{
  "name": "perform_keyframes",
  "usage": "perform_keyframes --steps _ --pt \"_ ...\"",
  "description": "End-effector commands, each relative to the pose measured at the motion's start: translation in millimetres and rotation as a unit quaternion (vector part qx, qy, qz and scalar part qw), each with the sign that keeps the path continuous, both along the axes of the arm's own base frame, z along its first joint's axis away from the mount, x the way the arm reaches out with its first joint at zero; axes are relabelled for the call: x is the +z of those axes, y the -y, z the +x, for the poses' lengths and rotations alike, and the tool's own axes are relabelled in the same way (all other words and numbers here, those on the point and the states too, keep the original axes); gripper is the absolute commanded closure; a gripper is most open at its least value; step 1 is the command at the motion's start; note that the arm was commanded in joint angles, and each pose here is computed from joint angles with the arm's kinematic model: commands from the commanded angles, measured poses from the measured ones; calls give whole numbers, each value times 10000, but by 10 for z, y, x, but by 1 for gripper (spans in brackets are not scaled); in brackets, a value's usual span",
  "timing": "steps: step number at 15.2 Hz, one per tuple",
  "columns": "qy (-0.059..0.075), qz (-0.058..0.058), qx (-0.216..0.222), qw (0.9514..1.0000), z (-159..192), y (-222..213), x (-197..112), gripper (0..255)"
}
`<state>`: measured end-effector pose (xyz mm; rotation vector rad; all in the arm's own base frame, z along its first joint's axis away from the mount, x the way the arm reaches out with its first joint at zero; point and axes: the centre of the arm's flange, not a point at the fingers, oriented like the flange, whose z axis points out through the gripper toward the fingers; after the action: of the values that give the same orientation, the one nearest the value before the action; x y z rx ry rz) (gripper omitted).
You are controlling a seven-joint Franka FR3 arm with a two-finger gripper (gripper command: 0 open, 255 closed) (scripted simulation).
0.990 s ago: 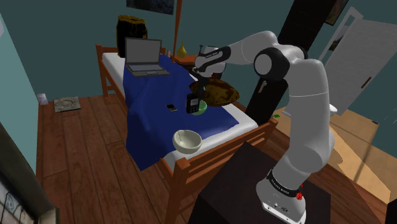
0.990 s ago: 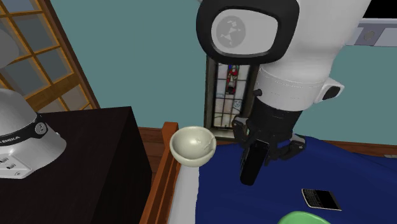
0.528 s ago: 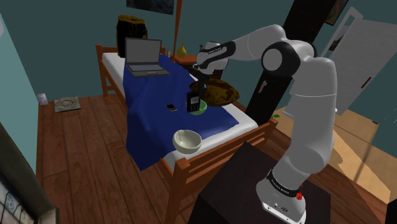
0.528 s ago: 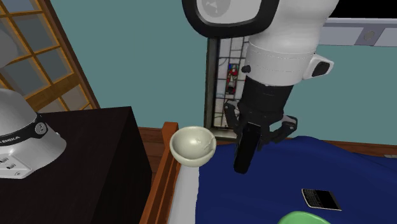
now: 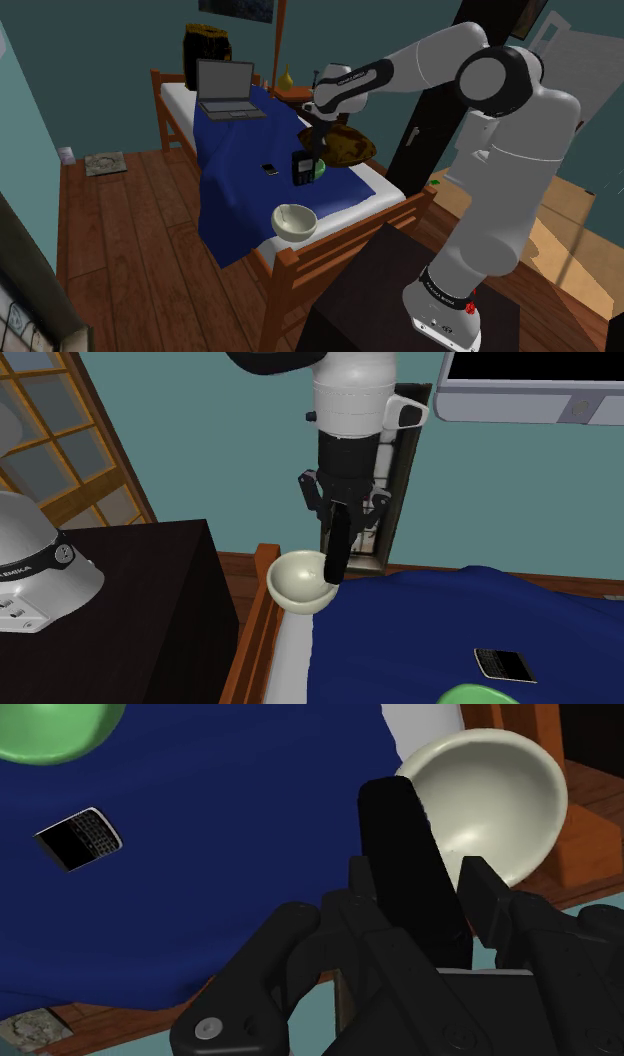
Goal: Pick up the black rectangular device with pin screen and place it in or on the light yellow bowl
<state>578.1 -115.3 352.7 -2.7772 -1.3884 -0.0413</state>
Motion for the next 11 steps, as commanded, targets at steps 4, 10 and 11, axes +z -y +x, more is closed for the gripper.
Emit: perform_keyframes --steps 4,10,11 --pt "3 -2 -3 10000 -421 -503 125 255" --pt "3 -2 -3 10000 -632 -776 38 255" --pt "3 -2 -3 10000 -632 -776 -15 255"
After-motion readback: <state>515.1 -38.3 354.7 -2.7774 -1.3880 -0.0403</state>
